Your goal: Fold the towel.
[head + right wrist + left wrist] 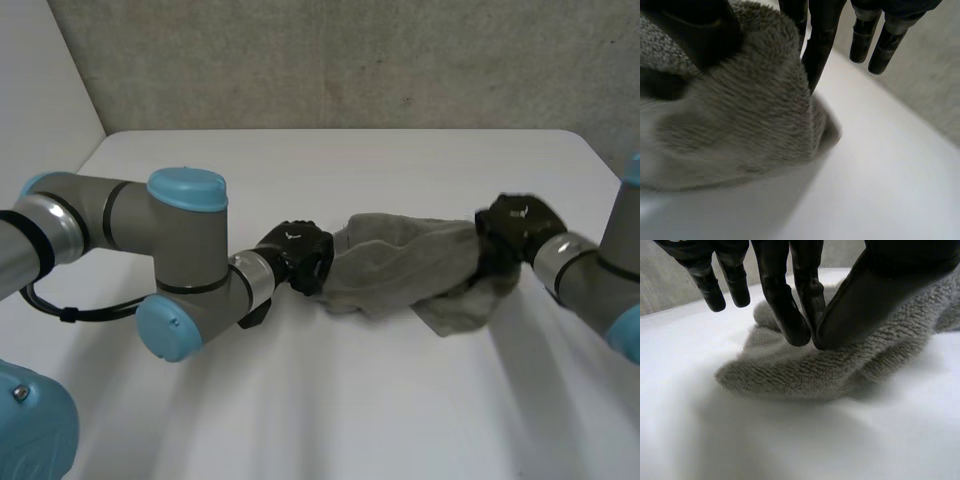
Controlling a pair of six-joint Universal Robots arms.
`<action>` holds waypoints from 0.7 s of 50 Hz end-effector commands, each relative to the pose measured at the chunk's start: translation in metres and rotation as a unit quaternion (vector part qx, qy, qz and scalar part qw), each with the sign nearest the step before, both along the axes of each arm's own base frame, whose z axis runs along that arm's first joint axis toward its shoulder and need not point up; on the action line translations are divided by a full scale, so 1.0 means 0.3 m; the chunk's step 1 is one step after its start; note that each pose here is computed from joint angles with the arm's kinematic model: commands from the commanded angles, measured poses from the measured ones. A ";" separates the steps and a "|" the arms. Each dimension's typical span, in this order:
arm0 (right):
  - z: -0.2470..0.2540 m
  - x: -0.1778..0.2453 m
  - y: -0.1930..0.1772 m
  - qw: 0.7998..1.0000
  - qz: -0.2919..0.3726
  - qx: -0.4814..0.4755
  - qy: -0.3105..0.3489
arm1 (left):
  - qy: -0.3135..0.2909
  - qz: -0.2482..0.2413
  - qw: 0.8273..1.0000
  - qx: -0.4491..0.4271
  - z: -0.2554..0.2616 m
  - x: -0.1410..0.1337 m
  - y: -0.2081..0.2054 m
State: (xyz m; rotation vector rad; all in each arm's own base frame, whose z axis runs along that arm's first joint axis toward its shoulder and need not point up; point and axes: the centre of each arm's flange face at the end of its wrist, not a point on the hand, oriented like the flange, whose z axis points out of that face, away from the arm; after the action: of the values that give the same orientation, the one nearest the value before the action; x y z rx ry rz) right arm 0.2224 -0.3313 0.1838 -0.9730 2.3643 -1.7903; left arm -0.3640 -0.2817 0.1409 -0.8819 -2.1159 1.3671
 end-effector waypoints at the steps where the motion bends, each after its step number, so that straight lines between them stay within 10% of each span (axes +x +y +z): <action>1: 0.320 0.075 0.028 0.986 0.037 -0.142 -0.076 | 0.049 0.008 0.996 -0.077 0.264 0.010 -0.013; 10: 0.686 0.174 0.216 0.934 0.135 -0.261 -0.204 | 0.127 0.018 0.979 -0.159 0.605 0.097 0.084; 16: 0.731 0.301 0.420 0.910 0.239 -0.254 -0.224 | 0.162 0.039 0.974 -0.151 0.622 0.146 0.101; 25: 0.772 0.328 0.422 0.906 0.207 -0.280 -0.241 | 0.161 0.064 0.984 -0.050 0.466 0.172 0.119; 35: 0.463 0.351 0.530 0.940 0.328 -0.092 -0.019 | 0.136 0.135 0.981 -0.024 0.383 0.305 0.013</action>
State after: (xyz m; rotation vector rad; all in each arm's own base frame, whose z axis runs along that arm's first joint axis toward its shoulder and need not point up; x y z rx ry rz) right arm 0.3349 -0.1906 0.3731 -1.1135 1.3908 -2.0090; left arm -0.2943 -0.2612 0.2677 -0.4660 -1.9704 1.5732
